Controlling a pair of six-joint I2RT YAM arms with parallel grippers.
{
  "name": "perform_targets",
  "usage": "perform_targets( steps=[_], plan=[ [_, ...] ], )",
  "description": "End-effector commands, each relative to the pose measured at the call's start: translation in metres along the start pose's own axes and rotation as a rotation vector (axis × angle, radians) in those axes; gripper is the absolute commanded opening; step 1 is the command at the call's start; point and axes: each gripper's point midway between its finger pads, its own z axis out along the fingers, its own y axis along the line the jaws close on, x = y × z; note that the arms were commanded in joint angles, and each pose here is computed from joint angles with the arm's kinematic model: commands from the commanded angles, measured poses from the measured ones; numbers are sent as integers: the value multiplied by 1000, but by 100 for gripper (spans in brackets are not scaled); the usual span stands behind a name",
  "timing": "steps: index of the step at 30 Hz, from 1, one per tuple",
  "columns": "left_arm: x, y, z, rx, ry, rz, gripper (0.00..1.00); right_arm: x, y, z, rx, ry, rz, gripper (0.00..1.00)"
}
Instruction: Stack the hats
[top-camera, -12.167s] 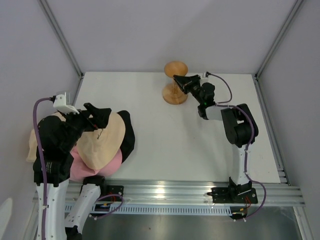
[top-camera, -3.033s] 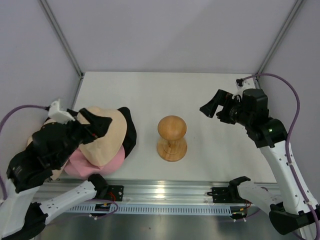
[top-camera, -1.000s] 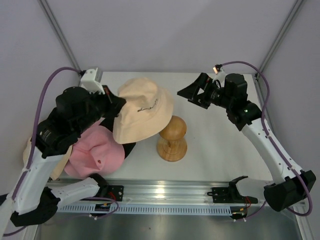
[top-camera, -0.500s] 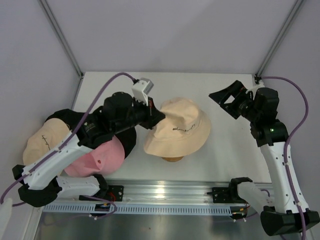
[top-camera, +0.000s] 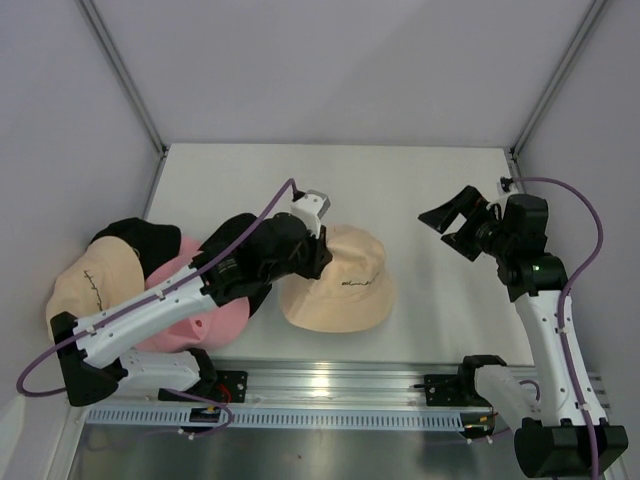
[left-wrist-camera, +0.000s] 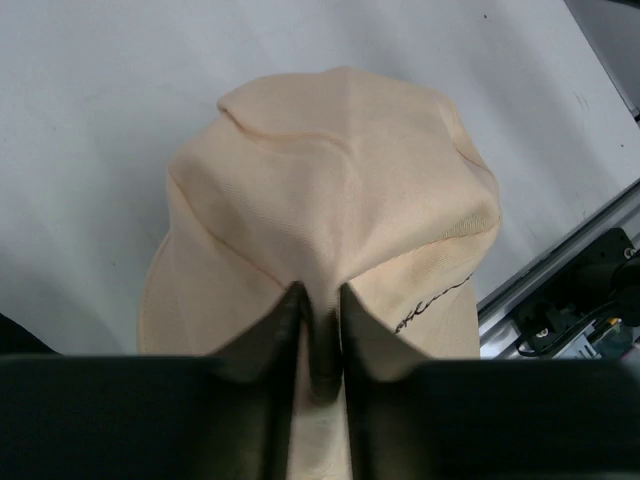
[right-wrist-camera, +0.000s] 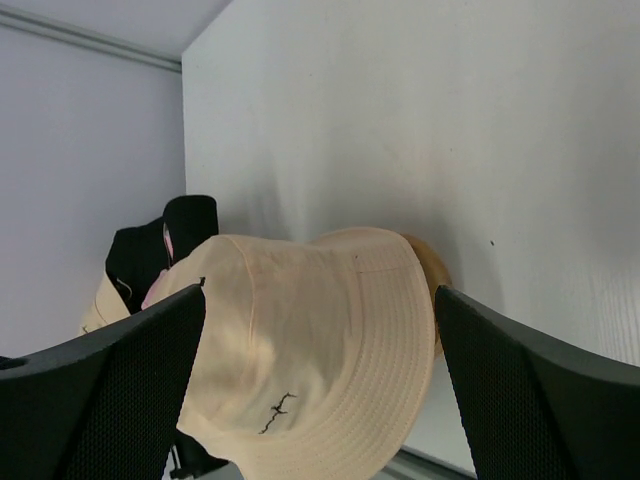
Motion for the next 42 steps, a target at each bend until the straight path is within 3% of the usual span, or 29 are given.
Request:
perform_targets(
  steps=[1,4,7,9,10,11,15,16,22,25,31,35,39,42],
  plan=[
    [-13,1,4,-30,-78,-48,31,5,13,0,-102,20,-46,100],
    [-15,7,1,-72,-83,-87,53,12,3,6,-82,47,-79,100],
    [-18,17,-15,-111,-98,-146,55,11,-4,8,-52,57,-98,100],
    [-18,23,-36,-98,-134,-197,70,11,0,9,-70,57,-115,100],
    [-19,24,-45,-85,-156,-216,89,10,1,9,-78,55,-116,100],
    [-22,26,-54,-71,-186,-237,99,12,4,9,-101,64,-127,99],
    [-19,29,-84,40,-269,-264,100,16,19,9,-169,90,-212,100],
    [-13,27,-81,54,-249,-254,94,25,26,10,-187,116,-246,99],
    [41,-6,-43,197,8,-125,65,38,33,22,-119,121,-340,99],
    [73,-9,-21,192,113,-78,63,44,35,28,-130,148,-336,100],
    [117,2,-9,154,261,-17,62,53,25,31,-102,163,-346,99],
    [128,22,-15,72,283,1,69,60,20,35,-101,174,-323,99],
    [96,29,-38,36,160,-22,84,62,2,43,-33,162,-303,99],
    [57,32,-67,41,-13,-89,86,67,-28,54,84,163,-256,100]
  ],
)
